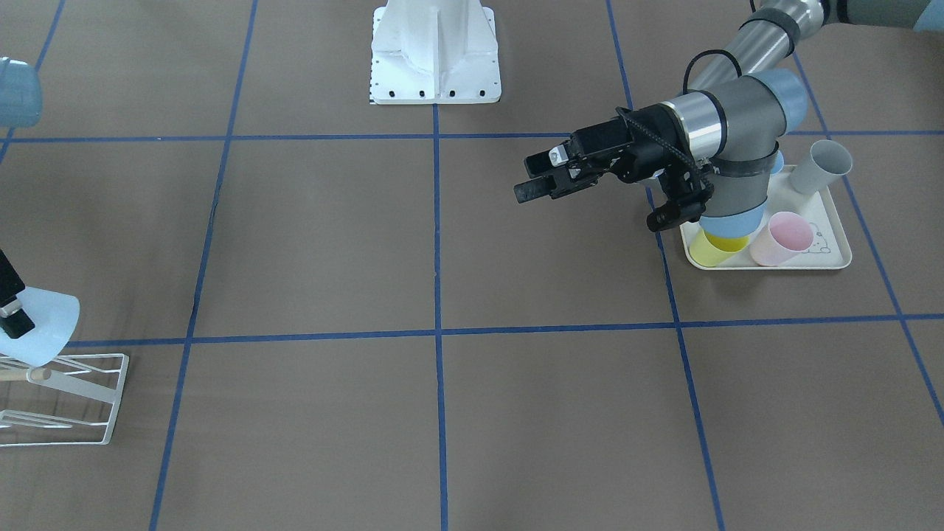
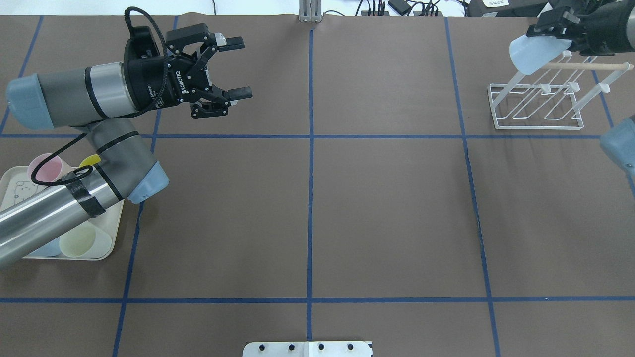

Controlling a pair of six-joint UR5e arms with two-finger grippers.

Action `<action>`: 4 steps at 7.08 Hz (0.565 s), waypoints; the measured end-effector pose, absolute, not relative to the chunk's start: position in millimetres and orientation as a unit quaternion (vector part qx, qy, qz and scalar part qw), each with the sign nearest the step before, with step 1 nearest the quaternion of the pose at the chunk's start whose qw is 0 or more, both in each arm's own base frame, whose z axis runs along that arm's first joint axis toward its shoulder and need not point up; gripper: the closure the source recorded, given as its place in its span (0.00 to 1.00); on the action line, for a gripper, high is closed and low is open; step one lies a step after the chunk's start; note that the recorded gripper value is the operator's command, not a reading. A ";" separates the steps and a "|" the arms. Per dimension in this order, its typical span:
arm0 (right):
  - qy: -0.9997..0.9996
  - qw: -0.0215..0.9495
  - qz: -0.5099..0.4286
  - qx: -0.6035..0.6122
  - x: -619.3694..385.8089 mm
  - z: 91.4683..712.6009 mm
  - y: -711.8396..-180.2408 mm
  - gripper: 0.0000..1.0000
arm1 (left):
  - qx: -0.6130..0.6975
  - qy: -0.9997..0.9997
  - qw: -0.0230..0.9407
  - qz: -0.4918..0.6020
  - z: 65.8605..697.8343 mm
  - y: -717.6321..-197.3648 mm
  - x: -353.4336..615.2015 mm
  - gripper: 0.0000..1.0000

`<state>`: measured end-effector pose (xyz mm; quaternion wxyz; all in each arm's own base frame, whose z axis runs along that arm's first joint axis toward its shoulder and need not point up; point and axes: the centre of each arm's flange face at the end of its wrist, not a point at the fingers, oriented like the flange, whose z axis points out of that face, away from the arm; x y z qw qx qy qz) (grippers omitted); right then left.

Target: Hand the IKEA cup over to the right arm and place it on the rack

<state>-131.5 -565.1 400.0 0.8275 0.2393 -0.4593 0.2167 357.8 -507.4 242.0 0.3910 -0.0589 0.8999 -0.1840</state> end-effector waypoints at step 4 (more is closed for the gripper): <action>-0.362 0.882 0.147 0.265 -129.2 459.8 -529.9 1.00 | -0.060 0.899 0.392 -0.185 240.4 -507.6 359.5 0.01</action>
